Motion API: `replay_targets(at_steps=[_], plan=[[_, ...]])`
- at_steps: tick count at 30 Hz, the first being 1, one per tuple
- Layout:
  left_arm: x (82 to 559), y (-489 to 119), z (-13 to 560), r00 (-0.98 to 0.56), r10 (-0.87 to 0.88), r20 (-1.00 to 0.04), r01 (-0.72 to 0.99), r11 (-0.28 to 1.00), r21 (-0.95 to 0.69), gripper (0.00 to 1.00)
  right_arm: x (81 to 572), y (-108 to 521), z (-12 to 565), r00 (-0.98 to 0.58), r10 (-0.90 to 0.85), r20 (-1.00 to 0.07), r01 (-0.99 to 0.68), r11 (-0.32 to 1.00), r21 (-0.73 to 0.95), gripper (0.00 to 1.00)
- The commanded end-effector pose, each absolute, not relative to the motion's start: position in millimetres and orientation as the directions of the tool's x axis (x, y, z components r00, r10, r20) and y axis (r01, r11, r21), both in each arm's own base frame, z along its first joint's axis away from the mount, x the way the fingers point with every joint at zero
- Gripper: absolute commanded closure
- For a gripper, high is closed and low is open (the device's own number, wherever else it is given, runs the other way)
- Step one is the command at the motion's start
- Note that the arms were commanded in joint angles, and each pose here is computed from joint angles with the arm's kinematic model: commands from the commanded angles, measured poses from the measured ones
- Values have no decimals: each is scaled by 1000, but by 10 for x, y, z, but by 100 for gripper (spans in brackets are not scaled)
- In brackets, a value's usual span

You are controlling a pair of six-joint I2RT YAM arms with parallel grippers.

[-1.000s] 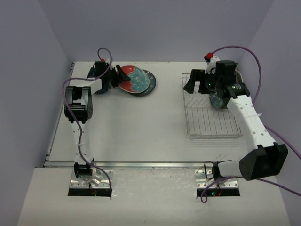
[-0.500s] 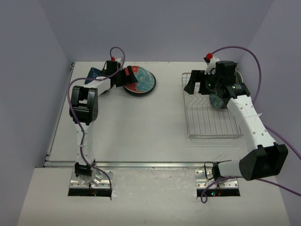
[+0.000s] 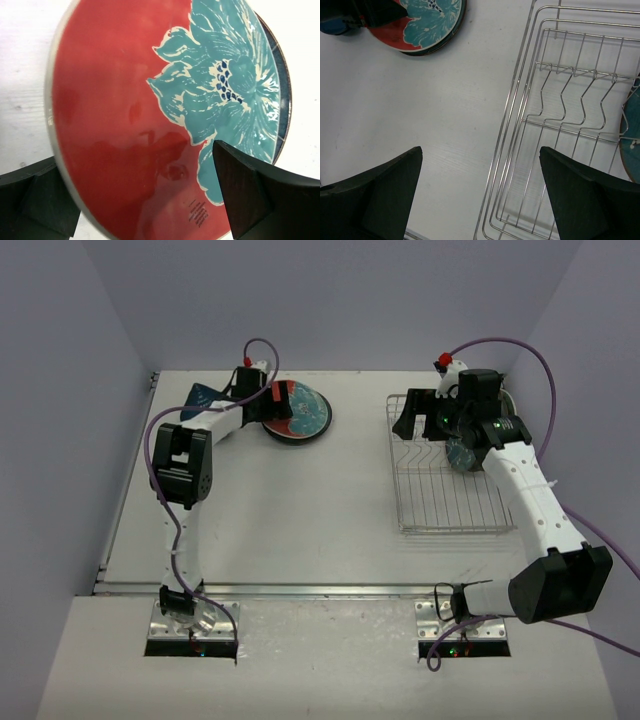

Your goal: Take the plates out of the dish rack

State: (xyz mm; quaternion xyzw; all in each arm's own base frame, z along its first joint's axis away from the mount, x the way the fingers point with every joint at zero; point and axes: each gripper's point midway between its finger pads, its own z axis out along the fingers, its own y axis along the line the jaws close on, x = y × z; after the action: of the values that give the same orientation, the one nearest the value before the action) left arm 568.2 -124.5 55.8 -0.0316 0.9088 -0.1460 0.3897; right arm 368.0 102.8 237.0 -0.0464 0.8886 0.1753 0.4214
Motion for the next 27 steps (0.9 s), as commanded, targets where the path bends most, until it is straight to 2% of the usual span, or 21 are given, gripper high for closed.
replay_targets(at_steps=[1, 10, 21, 27], plan=[[5778, -1100, 1022, -625, -126, -771, 50, 978, -200, 0, 3727, 991, 2552, -595, 70, -801, -234, 938, 256, 1], [5750, -1121, 866, -663, -99, -742, 53, 982, -179, 0, 3698, 965, 2573, -584, 61, -809, -235, 942, 241, 1], [5687, -1476, 648, -720, -84, -689, 175, 939, -297, 0, 3703, 942, 2574, -577, 46, -815, -238, 946, 222, 1], [5680, -1437, 772, -702, -77, -708, 171, 947, -273, 0, 3759, 797, 2582, -561, 30, -828, -185, 970, 160, 1]])
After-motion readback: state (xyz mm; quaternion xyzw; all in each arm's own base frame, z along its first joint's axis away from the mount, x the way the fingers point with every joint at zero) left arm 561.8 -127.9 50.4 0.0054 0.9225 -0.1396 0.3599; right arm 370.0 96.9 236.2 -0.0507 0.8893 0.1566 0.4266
